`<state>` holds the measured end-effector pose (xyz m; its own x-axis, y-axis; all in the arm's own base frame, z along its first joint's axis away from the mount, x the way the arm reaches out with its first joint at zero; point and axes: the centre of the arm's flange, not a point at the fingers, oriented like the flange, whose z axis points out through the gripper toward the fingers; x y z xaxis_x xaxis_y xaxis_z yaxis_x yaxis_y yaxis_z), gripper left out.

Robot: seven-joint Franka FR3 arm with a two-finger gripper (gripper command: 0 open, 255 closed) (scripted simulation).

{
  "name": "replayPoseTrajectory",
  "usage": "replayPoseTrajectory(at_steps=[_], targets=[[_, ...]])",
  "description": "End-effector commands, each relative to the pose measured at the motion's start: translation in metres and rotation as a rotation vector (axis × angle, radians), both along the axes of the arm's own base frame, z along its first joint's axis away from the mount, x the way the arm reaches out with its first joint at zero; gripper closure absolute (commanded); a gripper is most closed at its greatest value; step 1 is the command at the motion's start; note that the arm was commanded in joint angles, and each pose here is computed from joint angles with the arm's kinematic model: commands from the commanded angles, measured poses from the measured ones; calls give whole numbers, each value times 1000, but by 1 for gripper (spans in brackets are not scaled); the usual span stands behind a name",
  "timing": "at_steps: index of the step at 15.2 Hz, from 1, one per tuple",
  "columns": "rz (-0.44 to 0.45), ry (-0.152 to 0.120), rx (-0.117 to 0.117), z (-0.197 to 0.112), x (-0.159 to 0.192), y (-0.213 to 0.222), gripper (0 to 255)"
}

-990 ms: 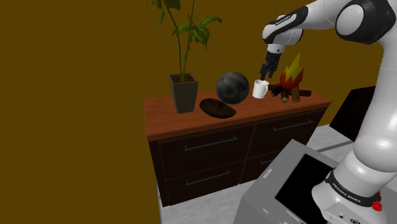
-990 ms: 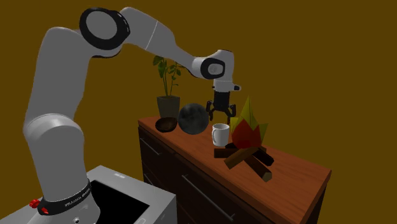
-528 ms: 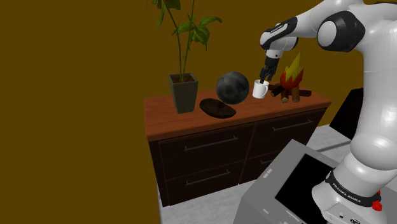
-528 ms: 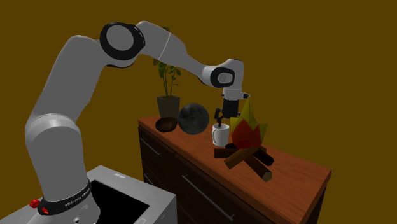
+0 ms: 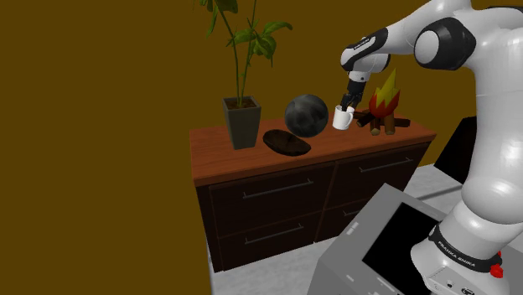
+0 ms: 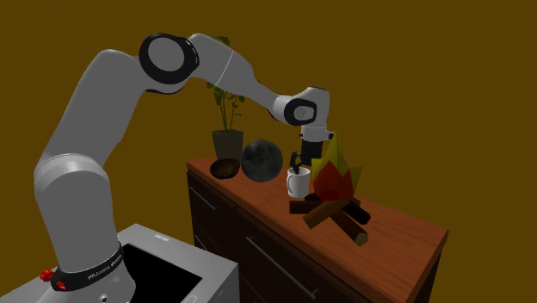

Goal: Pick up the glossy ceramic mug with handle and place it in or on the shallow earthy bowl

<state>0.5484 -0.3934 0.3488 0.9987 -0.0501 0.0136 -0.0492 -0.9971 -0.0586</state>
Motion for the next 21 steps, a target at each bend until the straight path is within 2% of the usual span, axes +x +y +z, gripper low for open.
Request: replayPoseTrajectory(at_steps=[1,3,4,13,21], targets=[[0,0,0,0,0,0,0],[0,0,0,0,0,0,0],[0,0,0,0,0,0,255],[0,0,0,0,0,0,255],[0,0,0,42,0,0,255]])
